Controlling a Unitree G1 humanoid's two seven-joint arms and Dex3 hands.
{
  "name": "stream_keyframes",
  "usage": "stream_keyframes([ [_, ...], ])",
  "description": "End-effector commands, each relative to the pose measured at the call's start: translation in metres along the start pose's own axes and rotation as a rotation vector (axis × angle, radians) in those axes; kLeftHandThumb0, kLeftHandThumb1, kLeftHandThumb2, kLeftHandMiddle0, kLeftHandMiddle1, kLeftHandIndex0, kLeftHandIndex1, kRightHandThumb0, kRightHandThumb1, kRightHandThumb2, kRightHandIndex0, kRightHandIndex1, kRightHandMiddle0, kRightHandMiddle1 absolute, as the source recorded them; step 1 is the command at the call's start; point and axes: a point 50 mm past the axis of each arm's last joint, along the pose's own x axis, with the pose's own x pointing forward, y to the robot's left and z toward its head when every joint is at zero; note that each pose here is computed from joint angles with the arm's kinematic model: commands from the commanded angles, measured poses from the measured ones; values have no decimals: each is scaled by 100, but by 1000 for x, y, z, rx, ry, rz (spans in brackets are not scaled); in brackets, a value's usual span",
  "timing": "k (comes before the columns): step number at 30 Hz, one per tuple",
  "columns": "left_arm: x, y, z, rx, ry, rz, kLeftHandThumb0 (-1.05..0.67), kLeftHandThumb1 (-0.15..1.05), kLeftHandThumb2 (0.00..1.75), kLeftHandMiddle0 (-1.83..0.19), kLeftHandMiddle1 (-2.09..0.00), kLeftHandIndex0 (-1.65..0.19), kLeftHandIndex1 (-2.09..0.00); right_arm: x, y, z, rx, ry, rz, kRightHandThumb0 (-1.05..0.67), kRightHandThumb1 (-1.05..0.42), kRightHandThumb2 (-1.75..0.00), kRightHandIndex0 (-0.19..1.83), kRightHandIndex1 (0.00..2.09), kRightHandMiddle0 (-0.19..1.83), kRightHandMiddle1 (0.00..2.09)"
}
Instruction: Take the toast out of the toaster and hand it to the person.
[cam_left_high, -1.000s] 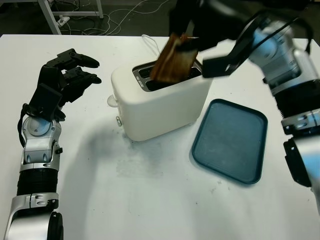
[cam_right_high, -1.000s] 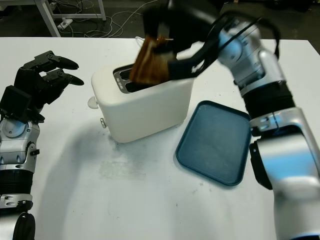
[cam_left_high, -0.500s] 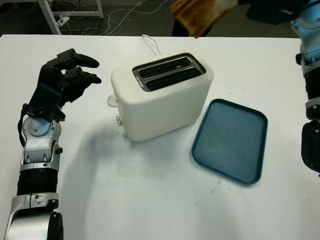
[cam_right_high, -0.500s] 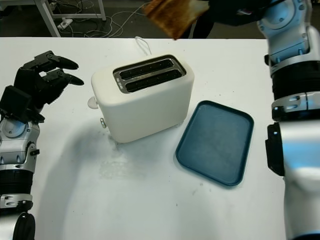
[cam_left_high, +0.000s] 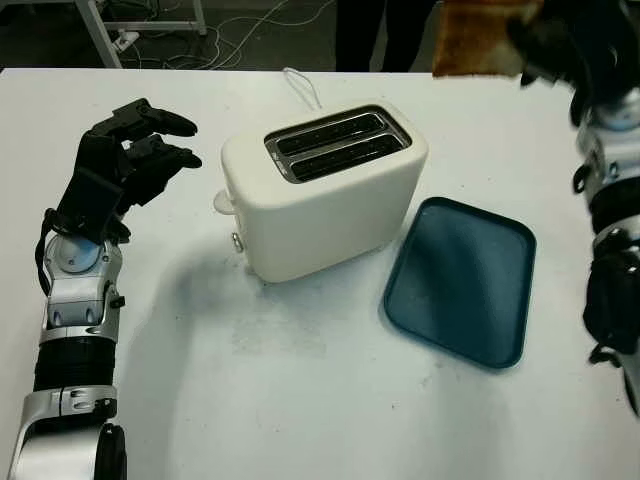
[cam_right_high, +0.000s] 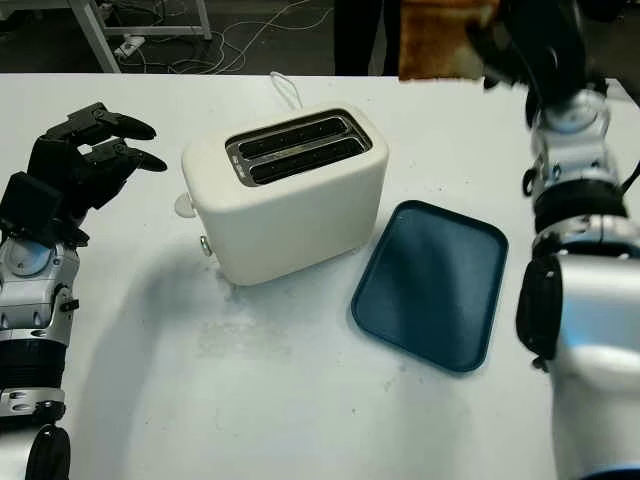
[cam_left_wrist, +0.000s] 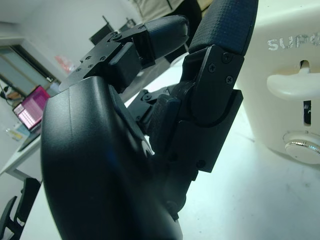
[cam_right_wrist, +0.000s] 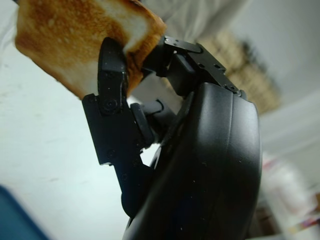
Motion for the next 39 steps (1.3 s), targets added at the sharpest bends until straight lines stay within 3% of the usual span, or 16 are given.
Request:
stream_keyframes([
  [1, -3, 3, -1, 2, -3, 7, -105, 92, 6, -86, -92, -69, -98, -3, 3, -11, 64, 29, -1, -33, -92, -52, 91, 175, 63, 175],
  [5, -2, 2, -2, 0, -1, 2, -105, 92, 5, -86, -93, -68, -99, -8, 14, -28, 105, 84, -17, -25, -92, -59, 93, 175, 61, 175],
  [9, -2, 1, -3, -10, 6, 1, -105, 92, 4, -86, -94, -69, -100, -11, 28, -39, 233, 165, -3, -16, -92, -69, 79, 175, 39, 175],
  [15, -2, 1, -2, -2, 4, 4, -105, 92, 5, -85, -94, -68, -101, -16, 42, -50, 259, 188, 27, -10, -92, -74, 63, 175, 19, 175],
  [24, -2, 2, -2, -4, 8, 5, -105, 92, 5, -85, -96, -67, -103, -22, 44, -61, 242, 192, 32, -10, -92, -68, 68, 175, 30, 175],
  [39, -3, 2, -3, -7, 9, 3, -105, 92, 4, -84, -96, -67, -103, -22, 41, -61, 227, 209, 54, -10, -92, -69, 79, 175, 40, 175],
])
